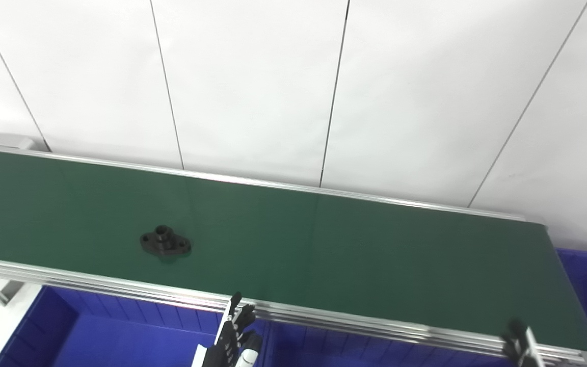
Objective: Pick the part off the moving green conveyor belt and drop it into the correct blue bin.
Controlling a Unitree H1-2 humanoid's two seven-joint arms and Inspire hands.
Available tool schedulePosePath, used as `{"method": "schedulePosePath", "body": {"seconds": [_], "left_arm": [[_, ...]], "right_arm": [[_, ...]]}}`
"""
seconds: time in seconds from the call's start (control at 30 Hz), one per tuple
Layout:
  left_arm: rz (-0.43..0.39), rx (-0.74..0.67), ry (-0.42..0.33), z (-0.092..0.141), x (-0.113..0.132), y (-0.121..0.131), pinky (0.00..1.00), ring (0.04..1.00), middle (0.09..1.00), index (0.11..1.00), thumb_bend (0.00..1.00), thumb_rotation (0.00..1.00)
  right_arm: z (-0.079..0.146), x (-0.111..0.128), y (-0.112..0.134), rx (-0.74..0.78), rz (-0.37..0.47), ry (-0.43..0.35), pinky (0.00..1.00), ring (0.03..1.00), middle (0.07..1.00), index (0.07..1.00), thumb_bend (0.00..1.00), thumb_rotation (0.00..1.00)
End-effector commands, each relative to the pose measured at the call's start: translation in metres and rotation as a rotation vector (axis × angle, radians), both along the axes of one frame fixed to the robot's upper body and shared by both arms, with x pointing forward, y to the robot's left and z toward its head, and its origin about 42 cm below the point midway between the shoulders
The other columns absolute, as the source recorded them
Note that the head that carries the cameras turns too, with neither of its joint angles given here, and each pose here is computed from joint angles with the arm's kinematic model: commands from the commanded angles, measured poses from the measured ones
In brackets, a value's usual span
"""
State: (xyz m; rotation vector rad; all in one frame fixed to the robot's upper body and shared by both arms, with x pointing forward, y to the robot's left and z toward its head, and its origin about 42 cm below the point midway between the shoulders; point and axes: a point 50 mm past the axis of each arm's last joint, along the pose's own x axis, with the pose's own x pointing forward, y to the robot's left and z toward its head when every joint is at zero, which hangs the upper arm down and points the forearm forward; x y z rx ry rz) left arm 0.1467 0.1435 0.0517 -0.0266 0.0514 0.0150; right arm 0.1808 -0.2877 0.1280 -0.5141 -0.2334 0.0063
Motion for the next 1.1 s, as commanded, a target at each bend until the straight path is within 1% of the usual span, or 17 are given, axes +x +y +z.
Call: {"method": "schedulePosePath", "body": {"seconds": [0.0,0.03,0.1,0.2,0.23,0.3,0.33,0.37,0.47,0.63,0.73,0.8,0.87,0.97,1.07], "left_arm": [[-0.003,-0.064,-0.079,0.014,0.014,-0.026,0.85,0.902,0.918,1.000,0.70,0.82],[-0.004,-0.067,-0.082,0.014,0.014,-0.027,0.85,0.903,0.917,1.000,0.70,0.82],[-0.003,-0.075,-0.083,0.014,0.015,-0.030,0.85,0.901,0.914,1.000,0.70,0.82],[-0.004,-0.071,-0.083,0.012,0.016,-0.032,0.84,0.896,0.910,1.000,0.71,0.82],[-0.005,-0.069,-0.084,0.011,0.017,-0.033,0.85,0.895,0.910,1.000,0.71,0.82],[-0.007,-0.070,-0.084,0.010,0.019,-0.036,0.85,0.894,0.910,1.000,0.72,0.82],[-0.008,-0.072,-0.083,0.010,0.019,-0.037,0.85,0.900,0.915,1.000,0.71,0.82],[-0.008,-0.079,-0.082,0.010,0.020,-0.038,0.87,0.905,0.918,1.000,0.70,0.82],[-0.010,-0.094,-0.085,0.009,0.021,-0.040,0.87,0.909,0.920,1.000,0.69,0.82],[-0.012,-0.106,-0.087,0.012,0.021,-0.041,0.91,0.908,0.922,1.000,0.69,0.85],[-0.011,-0.109,-0.096,0.013,0.020,-0.040,0.90,0.909,0.921,1.000,0.69,0.85],[-0.010,-0.112,-0.091,0.013,0.019,-0.039,0.89,0.903,0.922,1.000,0.68,0.85],[-0.009,-0.105,-0.091,0.014,0.017,-0.038,0.89,0.901,0.917,1.000,0.67,0.85],[-0.010,-0.121,-0.086,0.017,0.016,-0.038,0.91,0.910,0.918,1.000,0.66,0.85],[-0.016,-0.127,-0.088,0.019,0.014,-0.039,0.90,0.912,0.920,1.000,0.64,0.85]], "right_arm": [[0.021,0.021,0.011,-0.053,0.025,-0.104,0.80,0.871,0.946,0.971,0.90,0.57],[0.025,0.027,0.015,-0.070,0.032,-0.120,0.77,0.842,0.925,0.959,0.92,0.55],[0.033,0.043,0.024,-0.135,0.055,-0.172,0.73,0.818,0.903,0.943,0.95,0.55],[0.041,0.061,0.037,-0.182,0.091,-0.203,0.71,0.811,0.882,0.931,0.99,0.54],[0.044,0.066,0.040,-0.193,0.101,-0.203,0.72,0.810,0.878,0.930,1.00,0.49],[0.047,0.074,0.045,-0.208,0.112,-0.189,0.72,0.810,0.875,0.929,1.00,0.45],[0.048,0.078,0.047,-0.212,0.114,-0.180,0.70,0.812,0.871,0.926,0.99,0.41],[0.049,0.082,0.049,-0.215,0.116,-0.171,0.69,0.812,0.871,0.924,0.99,0.40],[0.051,0.089,0.051,-0.222,0.119,-0.160,0.69,0.814,0.872,0.922,0.98,0.39],[0.056,0.100,0.054,-0.253,0.105,-0.143,0.69,0.808,0.864,0.917,0.98,0.43],[0.057,0.107,0.059,-0.281,0.099,-0.139,0.71,0.812,0.864,0.911,0.98,0.44],[0.059,0.111,0.065,-0.300,0.095,-0.144,0.69,0.801,0.853,0.903,0.97,0.43],[0.062,0.120,0.075,-0.331,0.101,-0.164,0.65,0.774,0.841,0.893,0.97,0.40],[0.068,0.132,0.093,-0.387,0.113,-0.160,0.68,0.789,0.851,0.891,0.95,0.38],[0.073,0.143,0.109,-0.447,0.123,-0.154,0.67,0.789,0.853,0.888,0.95,0.38]]}}
